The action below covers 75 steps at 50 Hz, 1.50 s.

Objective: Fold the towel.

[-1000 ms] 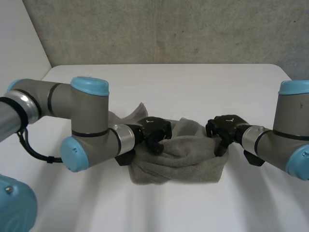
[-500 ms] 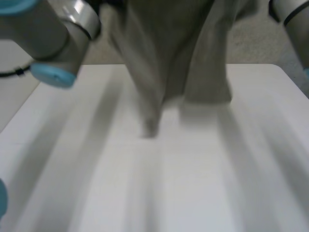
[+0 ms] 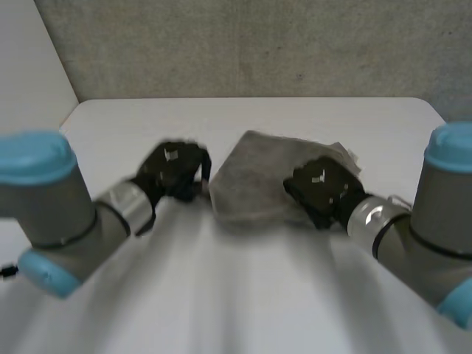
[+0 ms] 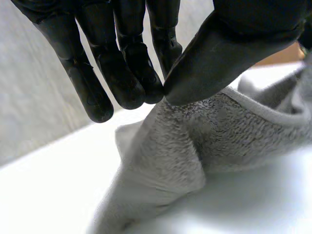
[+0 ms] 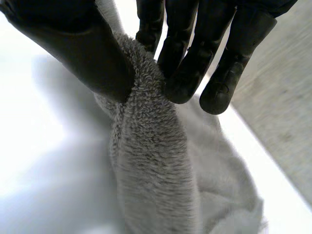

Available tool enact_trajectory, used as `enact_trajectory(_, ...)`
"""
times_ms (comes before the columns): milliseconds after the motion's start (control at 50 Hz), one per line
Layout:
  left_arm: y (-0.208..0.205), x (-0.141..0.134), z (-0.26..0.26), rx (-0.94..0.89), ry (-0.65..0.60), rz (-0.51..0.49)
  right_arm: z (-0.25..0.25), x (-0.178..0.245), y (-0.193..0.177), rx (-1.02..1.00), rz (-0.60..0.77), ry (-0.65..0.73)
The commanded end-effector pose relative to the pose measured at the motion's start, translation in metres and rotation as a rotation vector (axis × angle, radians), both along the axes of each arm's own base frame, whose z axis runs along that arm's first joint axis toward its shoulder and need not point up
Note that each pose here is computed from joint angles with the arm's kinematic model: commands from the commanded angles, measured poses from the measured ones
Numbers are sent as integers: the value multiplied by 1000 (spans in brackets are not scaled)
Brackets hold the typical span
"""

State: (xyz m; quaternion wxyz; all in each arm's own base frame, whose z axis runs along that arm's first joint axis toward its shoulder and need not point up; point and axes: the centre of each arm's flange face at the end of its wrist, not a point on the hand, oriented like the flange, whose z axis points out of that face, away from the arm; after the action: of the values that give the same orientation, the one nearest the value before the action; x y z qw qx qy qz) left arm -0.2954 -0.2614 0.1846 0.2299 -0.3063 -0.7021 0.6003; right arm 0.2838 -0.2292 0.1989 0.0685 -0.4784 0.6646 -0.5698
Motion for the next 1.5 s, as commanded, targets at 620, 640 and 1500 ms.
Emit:
enact_trajectory(620, 7, -6, -62, 127, 27, -9, -5, -56, 2, 29, -166, -11)
enact_trajectory(640, 7, -6, -63, 131, 27, -8, -6, -56, 1, 30, -168, -11)
enact_trajectory(1500, 4, -7, -99, 241, -36, -3, -6, -93, -41, 99, -349, -146)
